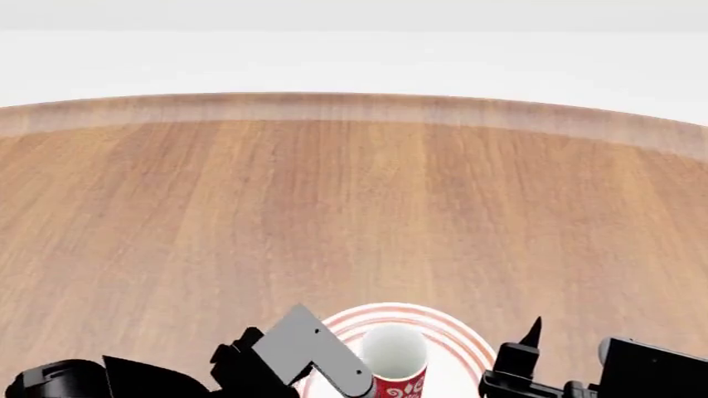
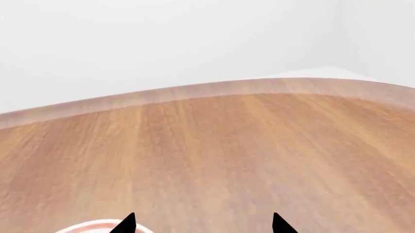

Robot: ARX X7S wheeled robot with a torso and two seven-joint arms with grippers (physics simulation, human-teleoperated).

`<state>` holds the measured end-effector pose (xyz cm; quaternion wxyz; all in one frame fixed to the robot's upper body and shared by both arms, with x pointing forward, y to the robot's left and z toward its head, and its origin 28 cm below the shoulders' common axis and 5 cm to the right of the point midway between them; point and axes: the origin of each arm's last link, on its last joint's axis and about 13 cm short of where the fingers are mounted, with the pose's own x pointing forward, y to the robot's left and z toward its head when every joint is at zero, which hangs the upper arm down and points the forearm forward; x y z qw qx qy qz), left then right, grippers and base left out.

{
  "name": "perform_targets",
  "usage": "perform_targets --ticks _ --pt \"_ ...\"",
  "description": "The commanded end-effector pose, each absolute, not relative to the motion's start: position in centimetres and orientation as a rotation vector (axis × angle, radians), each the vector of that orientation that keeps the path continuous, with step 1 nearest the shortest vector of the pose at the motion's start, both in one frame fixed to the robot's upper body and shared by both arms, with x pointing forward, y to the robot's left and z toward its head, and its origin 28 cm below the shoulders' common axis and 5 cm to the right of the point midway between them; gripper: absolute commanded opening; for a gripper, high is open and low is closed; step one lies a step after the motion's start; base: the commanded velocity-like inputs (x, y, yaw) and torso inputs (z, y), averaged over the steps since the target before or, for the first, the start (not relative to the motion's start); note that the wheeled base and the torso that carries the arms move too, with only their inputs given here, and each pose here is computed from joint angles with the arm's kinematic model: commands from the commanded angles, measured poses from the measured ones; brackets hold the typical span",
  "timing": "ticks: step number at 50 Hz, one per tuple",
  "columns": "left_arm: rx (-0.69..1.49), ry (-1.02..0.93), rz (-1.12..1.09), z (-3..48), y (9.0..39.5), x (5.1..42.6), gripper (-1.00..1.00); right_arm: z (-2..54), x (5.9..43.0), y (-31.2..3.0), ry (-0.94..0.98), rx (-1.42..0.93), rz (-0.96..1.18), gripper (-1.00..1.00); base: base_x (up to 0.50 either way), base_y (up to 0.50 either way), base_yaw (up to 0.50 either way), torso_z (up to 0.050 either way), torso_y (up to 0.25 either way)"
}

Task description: Pick up the red mug and put it on the plate

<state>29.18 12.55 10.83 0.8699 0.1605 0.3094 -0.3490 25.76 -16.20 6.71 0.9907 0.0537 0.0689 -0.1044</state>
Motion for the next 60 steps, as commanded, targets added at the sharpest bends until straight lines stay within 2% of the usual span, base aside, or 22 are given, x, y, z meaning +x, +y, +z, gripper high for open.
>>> perform_targets --ticks 1,4,6,7,9,16,27,38,60 --pt "0.227 0.554 -0.894 15.8 16.5 24.7 1.00 6.7 25.9 -16.0 0.142 0.103 -0.207 1.00 0.00 0.00 0.00 0.000 0.000" --pt "0.186 0.442 -0.846 16.8 17.2 24.7 1.00 7.1 26.0 -15.8 0.135 0.090 -0.199 1.00 0.00 0.00 0.00 0.000 0.000" --pt "0.166 0.282 -0.589 16.4 16.9 26.0 1.00 7.8 26.0 -15.3 0.062 0.043 -0.153 1.00 0.00 0.00 0.00 0.000 0.000" --pt "0.181 0.142 -0.430 15.8 16.6 26.4 1.00 8.2 26.0 -14.9 0.022 0.007 -0.129 1.00 0.00 0.00 0.00 0.000 0.000" --pt "0.113 0.063 -0.355 15.0 16.2 26.5 1.00 9.0 25.8 -14.2 -0.066 -0.057 -0.100 1.00 0.00 0.00 0.00 0.000 0.000" --pt "0.037 0.005 -0.400 14.5 16.0 25.1 1.00 10.0 25.5 -13.3 -0.151 -0.134 -0.071 1.00 0.00 0.00 0.00 0.000 0.000" --pt "0.017 -0.212 -0.178 13.8 15.8 25.6 1.00 10.5 25.3 -12.4 -0.265 -0.241 -0.084 1.00 0.00 0.00 0.00 0.000 0.000" --pt "-0.011 -0.247 -0.139 13.9 16.1 26.0 1.00 11.1 25.0 -12.2 -0.337 -0.268 -0.087 1.00 0.00 0.00 0.00 0.000 0.000" --pt "0.001 -0.250 -0.134 13.7 16.1 26.2 1.00 11.1 25.1 -12.1 -0.332 -0.279 -0.089 1.00 0.00 0.00 0.00 0.000 0.000"
